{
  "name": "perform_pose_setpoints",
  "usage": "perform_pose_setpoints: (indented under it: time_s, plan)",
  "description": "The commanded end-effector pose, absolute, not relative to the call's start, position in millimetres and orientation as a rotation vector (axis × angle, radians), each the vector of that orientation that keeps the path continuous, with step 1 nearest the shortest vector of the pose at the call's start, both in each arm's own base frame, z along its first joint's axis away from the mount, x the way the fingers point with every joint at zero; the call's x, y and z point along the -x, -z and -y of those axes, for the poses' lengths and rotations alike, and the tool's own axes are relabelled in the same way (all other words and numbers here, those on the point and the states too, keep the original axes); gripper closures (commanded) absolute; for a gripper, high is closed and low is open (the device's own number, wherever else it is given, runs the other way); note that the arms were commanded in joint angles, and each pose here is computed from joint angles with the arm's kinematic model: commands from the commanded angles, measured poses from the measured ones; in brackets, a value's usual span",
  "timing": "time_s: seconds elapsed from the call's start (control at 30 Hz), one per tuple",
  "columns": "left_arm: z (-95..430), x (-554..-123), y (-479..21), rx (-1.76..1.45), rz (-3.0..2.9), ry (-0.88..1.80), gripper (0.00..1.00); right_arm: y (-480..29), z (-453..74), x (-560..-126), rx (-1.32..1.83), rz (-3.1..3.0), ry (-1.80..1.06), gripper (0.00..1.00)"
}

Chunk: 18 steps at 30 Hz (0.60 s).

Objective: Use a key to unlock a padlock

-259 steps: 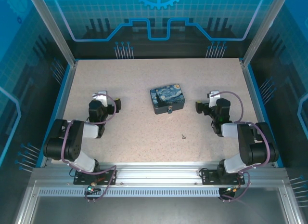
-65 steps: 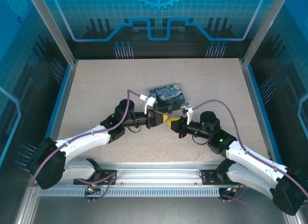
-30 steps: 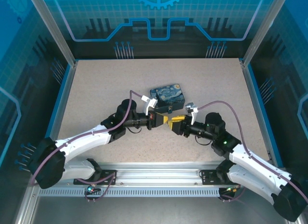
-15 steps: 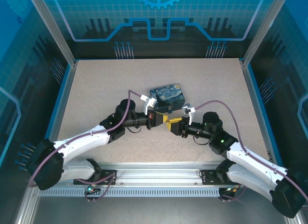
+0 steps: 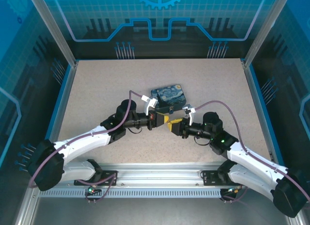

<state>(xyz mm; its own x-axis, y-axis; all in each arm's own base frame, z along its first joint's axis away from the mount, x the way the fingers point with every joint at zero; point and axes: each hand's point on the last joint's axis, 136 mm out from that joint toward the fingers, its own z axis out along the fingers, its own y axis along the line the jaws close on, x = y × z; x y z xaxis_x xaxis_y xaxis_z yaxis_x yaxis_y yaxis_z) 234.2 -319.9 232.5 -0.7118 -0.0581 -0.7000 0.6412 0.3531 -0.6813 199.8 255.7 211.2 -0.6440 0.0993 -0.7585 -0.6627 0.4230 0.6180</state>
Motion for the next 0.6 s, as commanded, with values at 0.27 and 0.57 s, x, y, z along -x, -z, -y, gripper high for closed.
perform_pose_setpoints:
  time_s: [0.27,0.57]
  plan:
    - [321.5,-233.3,-251.8,-0.522,-1.916,1.405,1.00,-222.8,-252.2,-207.0,0.449,-1.893,-1.266,0.87]
    - [319.6,-234.6,-253.5,-0.514,-1.910,1.391,0.88,-222.5,-249.2,-208.4,0.437,-1.894,-1.242,1.00]
